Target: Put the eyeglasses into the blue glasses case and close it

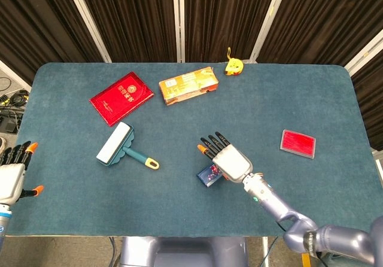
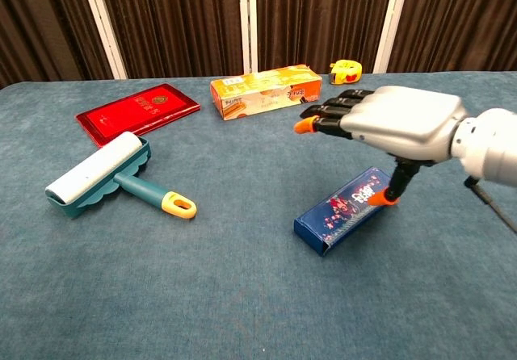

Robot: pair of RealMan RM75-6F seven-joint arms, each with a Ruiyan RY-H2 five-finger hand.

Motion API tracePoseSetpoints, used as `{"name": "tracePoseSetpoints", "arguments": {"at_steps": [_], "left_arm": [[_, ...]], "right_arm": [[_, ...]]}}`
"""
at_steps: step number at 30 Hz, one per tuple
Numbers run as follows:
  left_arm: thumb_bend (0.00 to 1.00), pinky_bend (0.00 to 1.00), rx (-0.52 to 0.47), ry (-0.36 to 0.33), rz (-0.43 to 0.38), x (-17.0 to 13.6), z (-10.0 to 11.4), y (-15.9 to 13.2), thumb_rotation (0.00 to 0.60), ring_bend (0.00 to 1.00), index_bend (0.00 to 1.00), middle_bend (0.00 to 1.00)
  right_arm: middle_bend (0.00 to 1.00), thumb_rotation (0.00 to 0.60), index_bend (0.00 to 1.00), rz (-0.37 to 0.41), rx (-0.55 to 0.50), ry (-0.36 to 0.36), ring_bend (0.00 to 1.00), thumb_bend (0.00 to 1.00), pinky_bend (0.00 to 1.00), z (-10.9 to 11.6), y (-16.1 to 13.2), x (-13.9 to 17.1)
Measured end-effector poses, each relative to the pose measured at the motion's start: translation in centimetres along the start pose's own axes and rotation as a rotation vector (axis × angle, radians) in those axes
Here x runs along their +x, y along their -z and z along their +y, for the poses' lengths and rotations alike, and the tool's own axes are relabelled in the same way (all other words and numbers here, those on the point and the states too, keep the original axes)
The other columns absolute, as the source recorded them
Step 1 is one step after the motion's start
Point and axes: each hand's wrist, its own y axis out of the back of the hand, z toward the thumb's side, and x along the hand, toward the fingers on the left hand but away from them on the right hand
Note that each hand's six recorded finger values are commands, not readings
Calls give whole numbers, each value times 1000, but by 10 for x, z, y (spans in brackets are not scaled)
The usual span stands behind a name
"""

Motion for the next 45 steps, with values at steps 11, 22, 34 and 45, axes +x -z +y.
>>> {"name": "tracePoseSetpoints", "arguments": {"at_steps": [11, 22, 34, 45], "left_arm": [[0, 0, 1, -7, -8, -3, 2, -3, 600, 0, 0, 0], [0, 0, 0, -1, 5, 1, 1, 2, 600, 0, 0, 0], [0, 0, 4, 1, 7, 1, -1, 1, 600, 0, 0, 0], [0, 0, 4, 3, 5, 1, -1, 1, 600, 0, 0, 0]], "right_arm": [[0, 600, 0, 32, -1, -175, 0, 70, 0, -24, 5, -3], [46, 600, 109, 55, 30, -213, 0, 90, 0, -44, 0, -19], [285, 600, 411, 53, 25, -199, 75, 234, 28, -48, -1, -20], [4, 600, 17, 54, 7, -223, 0, 176, 0, -53, 1, -15]]}}
